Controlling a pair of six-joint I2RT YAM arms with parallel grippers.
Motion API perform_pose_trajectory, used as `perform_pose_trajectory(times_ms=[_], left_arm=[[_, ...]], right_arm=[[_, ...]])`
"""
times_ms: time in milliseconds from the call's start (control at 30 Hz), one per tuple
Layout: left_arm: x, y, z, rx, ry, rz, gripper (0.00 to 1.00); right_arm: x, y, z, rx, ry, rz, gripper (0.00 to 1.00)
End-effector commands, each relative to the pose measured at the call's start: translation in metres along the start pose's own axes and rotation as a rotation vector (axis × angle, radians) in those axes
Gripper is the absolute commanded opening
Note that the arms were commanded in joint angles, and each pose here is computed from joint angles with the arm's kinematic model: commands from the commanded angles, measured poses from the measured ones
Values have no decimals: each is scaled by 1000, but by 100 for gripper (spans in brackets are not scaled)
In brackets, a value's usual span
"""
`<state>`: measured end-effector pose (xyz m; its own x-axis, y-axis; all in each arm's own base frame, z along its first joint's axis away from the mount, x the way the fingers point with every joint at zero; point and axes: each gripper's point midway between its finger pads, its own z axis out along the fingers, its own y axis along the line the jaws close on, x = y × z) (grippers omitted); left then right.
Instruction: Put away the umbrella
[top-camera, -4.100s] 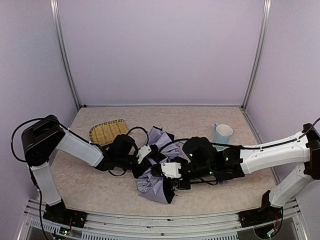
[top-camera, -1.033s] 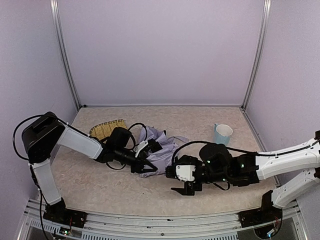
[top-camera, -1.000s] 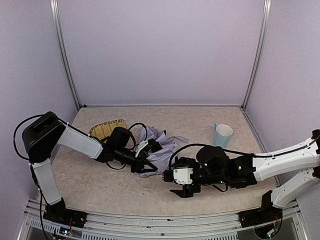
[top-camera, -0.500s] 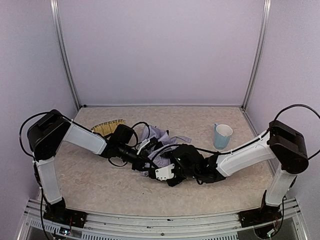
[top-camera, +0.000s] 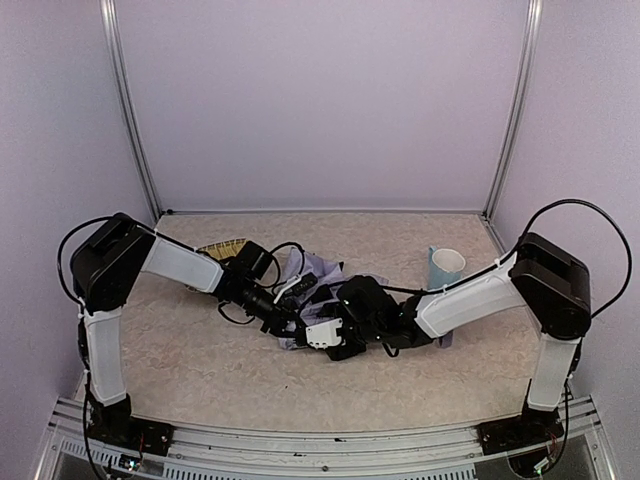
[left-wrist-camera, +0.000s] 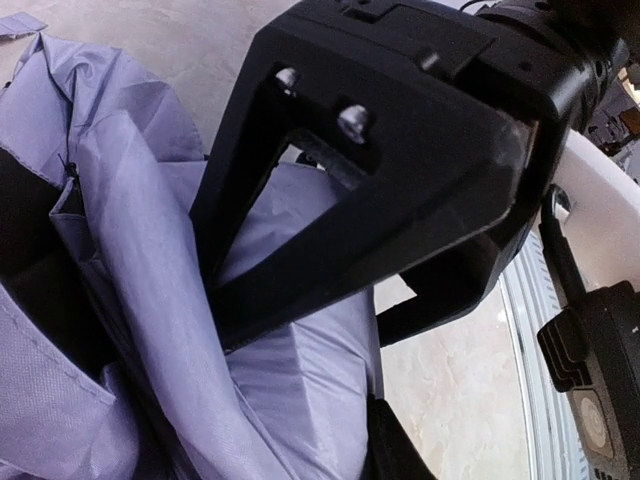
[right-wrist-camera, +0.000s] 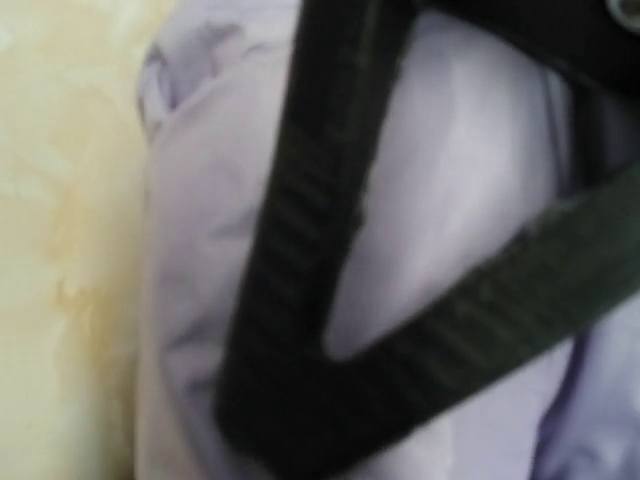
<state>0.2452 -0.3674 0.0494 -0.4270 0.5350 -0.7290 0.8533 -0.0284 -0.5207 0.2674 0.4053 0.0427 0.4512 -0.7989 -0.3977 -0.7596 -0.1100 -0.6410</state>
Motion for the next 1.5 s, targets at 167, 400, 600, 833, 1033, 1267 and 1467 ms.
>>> perform_pose_trajectory(times_ms=[167,400,600,833,1033,1267,1467], left_arm=[[22,-17,0,52,52,-85,55],[-50,3,-79,-327,-291,89,68],[-59,-60,-123,-580,-503,469,63],[-19,-92,-79,-742,-241,810,63],[1,-94,-37,-719,-82,940,75],[21,-66,1,-670,91,953,78],[36,-21,2,-800,242,901,77]], right_arm=[[74,75,3,-298,240,208,55],[72,91,-6,-377,241,319,45],[57,105,-21,-571,218,494,39],[33,136,-54,-922,185,725,35],[6,141,-73,-1155,92,843,35],[10,140,-61,-1239,68,879,34],[13,142,-52,-1289,59,876,34]])
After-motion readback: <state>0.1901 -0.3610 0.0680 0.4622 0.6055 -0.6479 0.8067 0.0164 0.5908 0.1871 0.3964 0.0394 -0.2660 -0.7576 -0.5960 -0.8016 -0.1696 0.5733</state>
